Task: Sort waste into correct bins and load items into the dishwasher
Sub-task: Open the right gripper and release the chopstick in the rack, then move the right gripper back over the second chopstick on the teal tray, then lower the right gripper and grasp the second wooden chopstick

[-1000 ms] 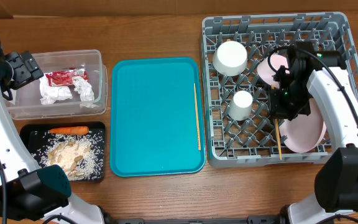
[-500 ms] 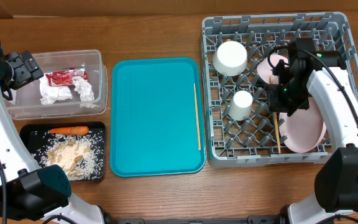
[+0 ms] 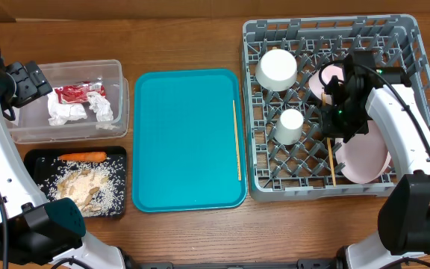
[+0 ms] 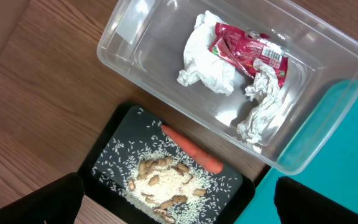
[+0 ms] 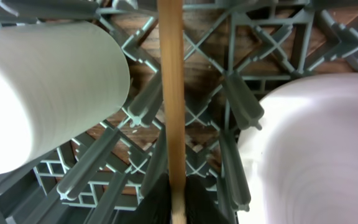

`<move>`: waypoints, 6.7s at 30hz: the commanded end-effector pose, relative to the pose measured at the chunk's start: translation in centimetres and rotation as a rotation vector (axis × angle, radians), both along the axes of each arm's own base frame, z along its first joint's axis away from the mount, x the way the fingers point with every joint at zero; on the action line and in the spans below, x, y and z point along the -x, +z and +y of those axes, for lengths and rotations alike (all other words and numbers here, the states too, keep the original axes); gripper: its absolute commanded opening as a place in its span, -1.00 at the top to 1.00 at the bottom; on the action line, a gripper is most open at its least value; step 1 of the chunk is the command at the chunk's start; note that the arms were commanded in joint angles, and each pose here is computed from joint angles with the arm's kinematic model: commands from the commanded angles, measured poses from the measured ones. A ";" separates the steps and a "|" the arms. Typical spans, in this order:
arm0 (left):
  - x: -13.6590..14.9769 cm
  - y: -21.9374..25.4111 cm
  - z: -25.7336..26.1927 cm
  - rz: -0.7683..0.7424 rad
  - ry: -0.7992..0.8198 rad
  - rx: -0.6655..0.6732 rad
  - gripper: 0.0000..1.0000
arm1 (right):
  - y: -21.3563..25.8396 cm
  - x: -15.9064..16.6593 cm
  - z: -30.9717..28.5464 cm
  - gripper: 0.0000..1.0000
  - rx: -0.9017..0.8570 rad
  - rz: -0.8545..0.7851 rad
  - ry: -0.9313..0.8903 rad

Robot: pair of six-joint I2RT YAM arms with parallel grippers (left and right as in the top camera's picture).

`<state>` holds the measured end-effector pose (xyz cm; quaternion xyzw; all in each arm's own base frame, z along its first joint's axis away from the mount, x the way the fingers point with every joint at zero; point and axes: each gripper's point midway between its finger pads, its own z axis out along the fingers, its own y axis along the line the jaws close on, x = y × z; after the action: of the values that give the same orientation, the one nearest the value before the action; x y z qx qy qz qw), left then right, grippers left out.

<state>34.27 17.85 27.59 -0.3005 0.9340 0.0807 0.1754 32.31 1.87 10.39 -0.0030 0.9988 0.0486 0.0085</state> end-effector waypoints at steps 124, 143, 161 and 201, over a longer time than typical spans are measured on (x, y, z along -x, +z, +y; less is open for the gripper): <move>0.2 1.3 0.2 -0.024 -0.008 -0.031 -1.00 | -12.0 -1.6 27.3 -0.29 -0.012 -0.059 0.021; 0.2 1.3 0.2 -0.024 -0.008 -0.031 -1.00 | -12.0 0.8 27.8 -0.18 -0.060 0.067 0.008; 0.2 1.3 0.2 -0.024 -0.008 -0.031 -1.00 | -12.2 0.5 27.0 0.51 0.009 0.030 -0.033; 0.2 1.3 0.2 -0.024 -0.008 -0.031 -1.00 | -7.6 -2.7 28.1 0.93 -0.047 -0.131 0.112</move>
<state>34.27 17.85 27.59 -0.3005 0.9340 0.0807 0.1754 33.93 29.67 0.84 -0.0165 0.9967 0.0662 0.0449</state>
